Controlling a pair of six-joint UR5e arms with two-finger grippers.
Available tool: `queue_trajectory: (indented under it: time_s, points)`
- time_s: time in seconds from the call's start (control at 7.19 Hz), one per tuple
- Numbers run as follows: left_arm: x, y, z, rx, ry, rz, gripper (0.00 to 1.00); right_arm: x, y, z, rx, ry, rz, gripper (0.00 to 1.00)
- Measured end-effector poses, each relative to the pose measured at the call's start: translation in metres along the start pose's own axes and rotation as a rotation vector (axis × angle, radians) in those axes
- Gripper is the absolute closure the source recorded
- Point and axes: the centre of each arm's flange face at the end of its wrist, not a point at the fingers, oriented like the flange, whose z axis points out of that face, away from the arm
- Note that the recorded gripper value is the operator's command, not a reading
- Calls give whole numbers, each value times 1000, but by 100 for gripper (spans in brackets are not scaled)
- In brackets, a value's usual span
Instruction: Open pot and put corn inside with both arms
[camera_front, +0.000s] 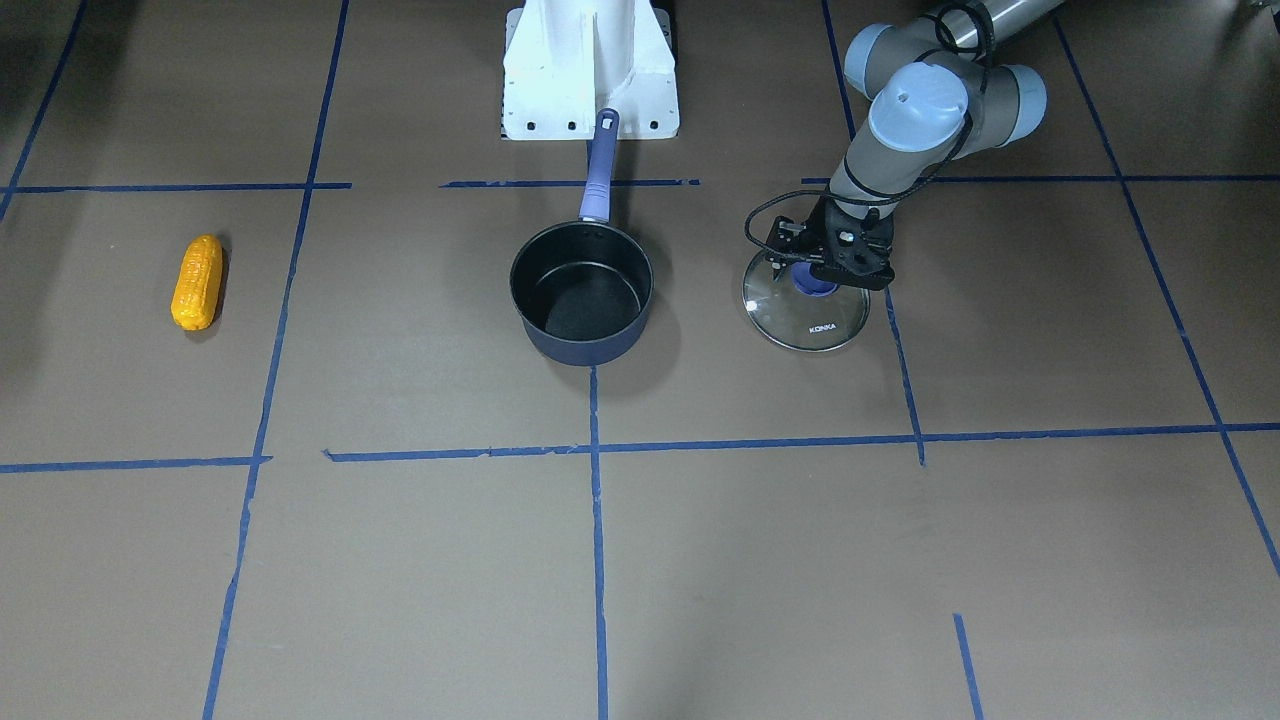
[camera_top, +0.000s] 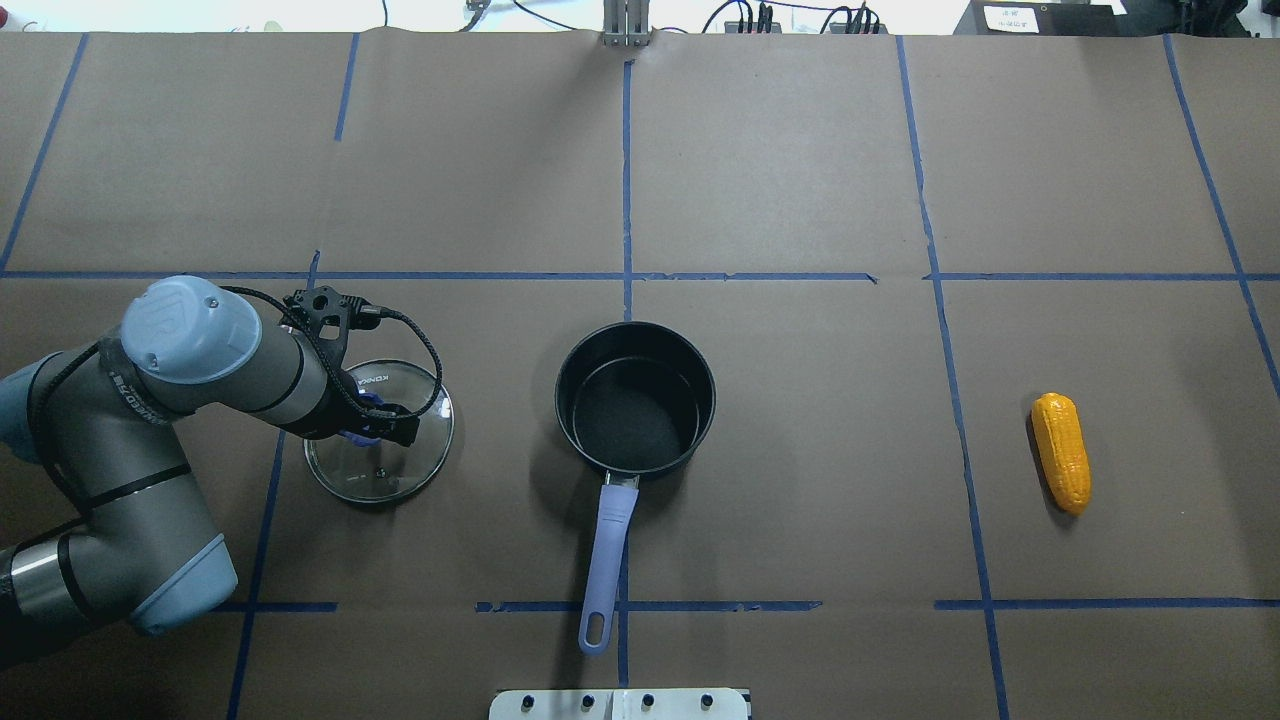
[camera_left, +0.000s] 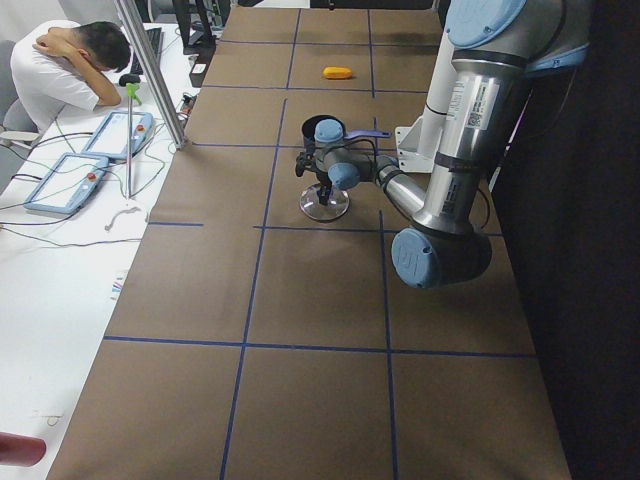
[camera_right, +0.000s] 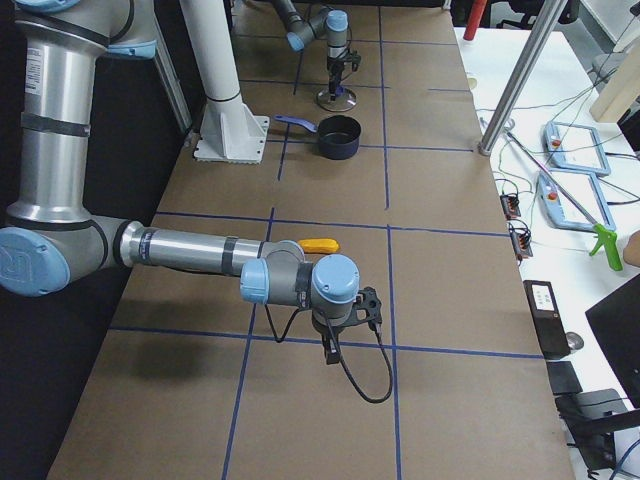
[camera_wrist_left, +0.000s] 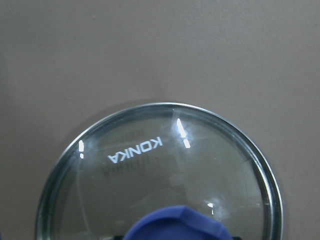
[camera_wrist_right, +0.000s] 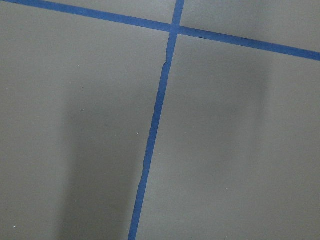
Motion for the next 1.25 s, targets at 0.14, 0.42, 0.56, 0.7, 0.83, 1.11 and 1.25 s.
queue_trajectory:
  time_s: [0.14,0.42,0.56,0.7,0.83,1.11,1.25]
  points:
    - [-3,-6,-11,2,-3,2,0,-1,-1,-1,4,0,-5,0]
    - [-32,-33,-61,-17,-44,78,0,-3,-4,-3,28,4,-29,0]
    - [-68,-50,-93,-32,-74,138,0,-4,-5,-4,36,5,-37,0]
    - [-127,-62,-122,-40,-108,202,0,-5,-6,-5,43,1,-43,0]
    - [-204,-68,-152,-42,-137,252,0,-8,-7,-7,50,-12,-49,0]
    - [-380,-51,-213,-36,-123,243,0,-13,-8,-7,63,-46,-39,0]
    - [-450,-27,-239,-18,-100,178,0,-17,-11,-9,78,-54,-14,0]
